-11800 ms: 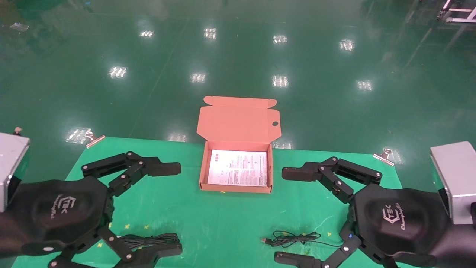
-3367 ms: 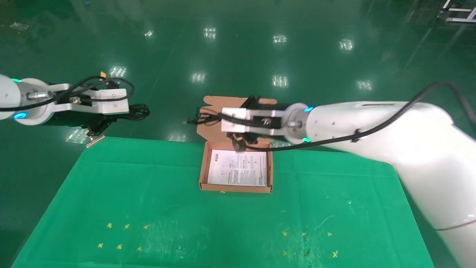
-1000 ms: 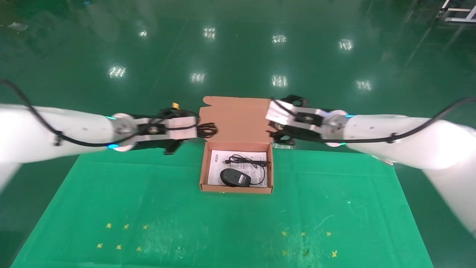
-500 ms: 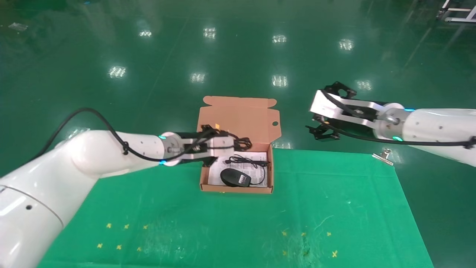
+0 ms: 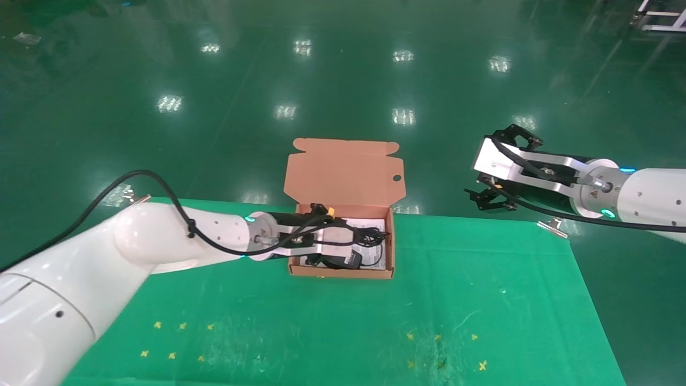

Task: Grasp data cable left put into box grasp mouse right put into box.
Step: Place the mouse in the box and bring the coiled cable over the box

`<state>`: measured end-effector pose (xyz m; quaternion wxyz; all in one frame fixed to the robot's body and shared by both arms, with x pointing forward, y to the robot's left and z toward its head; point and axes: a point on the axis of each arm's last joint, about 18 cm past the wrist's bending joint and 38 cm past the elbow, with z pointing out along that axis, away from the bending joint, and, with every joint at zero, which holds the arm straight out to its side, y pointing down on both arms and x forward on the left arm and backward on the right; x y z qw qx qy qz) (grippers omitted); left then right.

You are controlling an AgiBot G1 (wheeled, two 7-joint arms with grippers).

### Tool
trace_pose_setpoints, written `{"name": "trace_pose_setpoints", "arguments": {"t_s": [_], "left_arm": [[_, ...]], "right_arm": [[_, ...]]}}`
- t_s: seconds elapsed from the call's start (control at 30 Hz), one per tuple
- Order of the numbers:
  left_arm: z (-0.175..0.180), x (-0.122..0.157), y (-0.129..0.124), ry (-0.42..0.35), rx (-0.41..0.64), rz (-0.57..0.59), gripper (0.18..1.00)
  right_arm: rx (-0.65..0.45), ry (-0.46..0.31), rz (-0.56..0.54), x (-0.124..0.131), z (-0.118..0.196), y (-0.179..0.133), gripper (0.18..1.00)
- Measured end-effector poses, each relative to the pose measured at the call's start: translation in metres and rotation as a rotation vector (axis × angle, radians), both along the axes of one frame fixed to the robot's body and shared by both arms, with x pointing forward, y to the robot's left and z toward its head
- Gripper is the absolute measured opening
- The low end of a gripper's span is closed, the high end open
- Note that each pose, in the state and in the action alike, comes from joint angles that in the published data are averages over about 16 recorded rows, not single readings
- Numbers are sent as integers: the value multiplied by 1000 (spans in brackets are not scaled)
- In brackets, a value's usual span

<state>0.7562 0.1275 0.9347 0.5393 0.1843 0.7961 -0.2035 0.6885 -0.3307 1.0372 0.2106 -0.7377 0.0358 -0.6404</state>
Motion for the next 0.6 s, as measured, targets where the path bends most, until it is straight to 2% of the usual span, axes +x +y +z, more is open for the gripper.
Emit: {"name": "trace_pose_setpoints", "arguments": {"t_s": [0.33,0.6], "left_arm": [[-1,-1,-1,13,-3,-7,272],[4,-2,4,5,-12,-4,335]], "right_arm": [[2,-2,-4,-1,0,-2,1001],[3,-2,-4,-1,0,-1,1001]]}}
